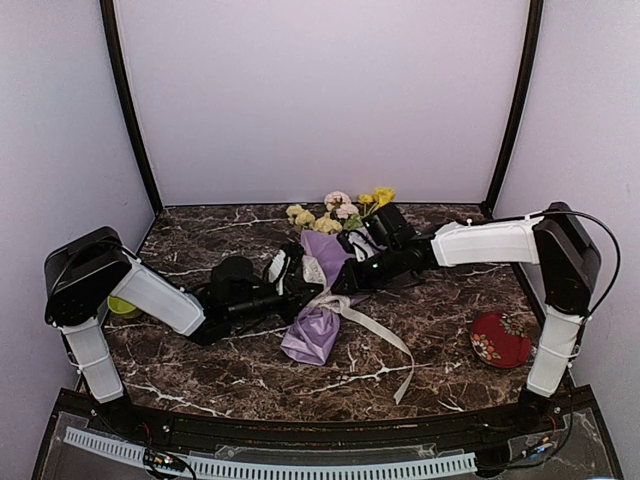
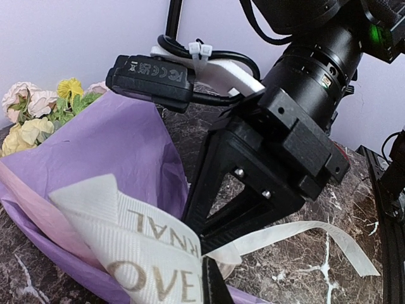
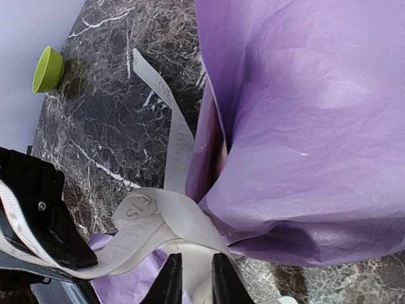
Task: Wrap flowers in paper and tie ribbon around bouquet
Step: Cross the half-tied ribbon over the folded bouquet.
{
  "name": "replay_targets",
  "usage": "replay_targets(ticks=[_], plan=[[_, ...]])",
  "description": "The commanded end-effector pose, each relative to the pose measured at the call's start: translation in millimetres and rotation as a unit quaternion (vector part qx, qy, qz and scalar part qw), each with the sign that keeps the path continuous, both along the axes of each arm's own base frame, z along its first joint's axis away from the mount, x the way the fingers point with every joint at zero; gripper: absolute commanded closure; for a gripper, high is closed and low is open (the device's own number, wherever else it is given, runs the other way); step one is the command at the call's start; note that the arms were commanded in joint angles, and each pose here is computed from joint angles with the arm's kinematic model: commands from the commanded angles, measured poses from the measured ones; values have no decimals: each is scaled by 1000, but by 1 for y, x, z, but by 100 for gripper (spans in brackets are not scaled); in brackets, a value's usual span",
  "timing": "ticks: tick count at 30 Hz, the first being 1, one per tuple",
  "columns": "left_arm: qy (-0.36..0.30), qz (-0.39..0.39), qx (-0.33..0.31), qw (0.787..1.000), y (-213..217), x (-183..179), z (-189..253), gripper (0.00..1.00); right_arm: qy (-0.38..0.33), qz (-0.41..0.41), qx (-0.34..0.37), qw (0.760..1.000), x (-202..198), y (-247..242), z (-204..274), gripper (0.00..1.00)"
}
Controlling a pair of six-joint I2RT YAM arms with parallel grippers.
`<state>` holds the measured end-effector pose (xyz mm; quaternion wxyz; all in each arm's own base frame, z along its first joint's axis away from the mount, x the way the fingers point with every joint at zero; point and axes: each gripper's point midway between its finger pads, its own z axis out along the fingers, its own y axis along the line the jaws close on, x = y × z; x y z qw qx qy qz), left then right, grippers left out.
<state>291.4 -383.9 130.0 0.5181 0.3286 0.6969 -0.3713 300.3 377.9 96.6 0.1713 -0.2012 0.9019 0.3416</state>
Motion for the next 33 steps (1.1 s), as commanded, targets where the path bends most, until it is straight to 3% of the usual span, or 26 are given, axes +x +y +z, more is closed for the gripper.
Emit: replay_targets(ticks=[1, 14, 21, 23, 28, 33], plan=[[-7, 3, -9, 1000, 3, 1, 5, 100, -51, 8, -19, 998, 14, -1, 25, 78], [-6, 2, -11, 1000, 4, 0, 5, 100, -35, 29, -31, 998, 18, -4, 13, 60], [-2, 5, -14, 1000, 6, -1, 4, 100, 0, 48, -20, 999, 6, 0, -4, 59], [-2, 7, -14, 1000, 6, -1, 3, 100, 3, 49, -20, 999, 5, 0, -6, 66], [7, 24, -16, 1000, 11, 2, 0, 100, 10, 59, -8, 998, -1, 2, -4, 94], [40, 73, -11, 996, 24, 16, -12, 100, 11, 66, -1, 998, -8, -1, 0, 100]])
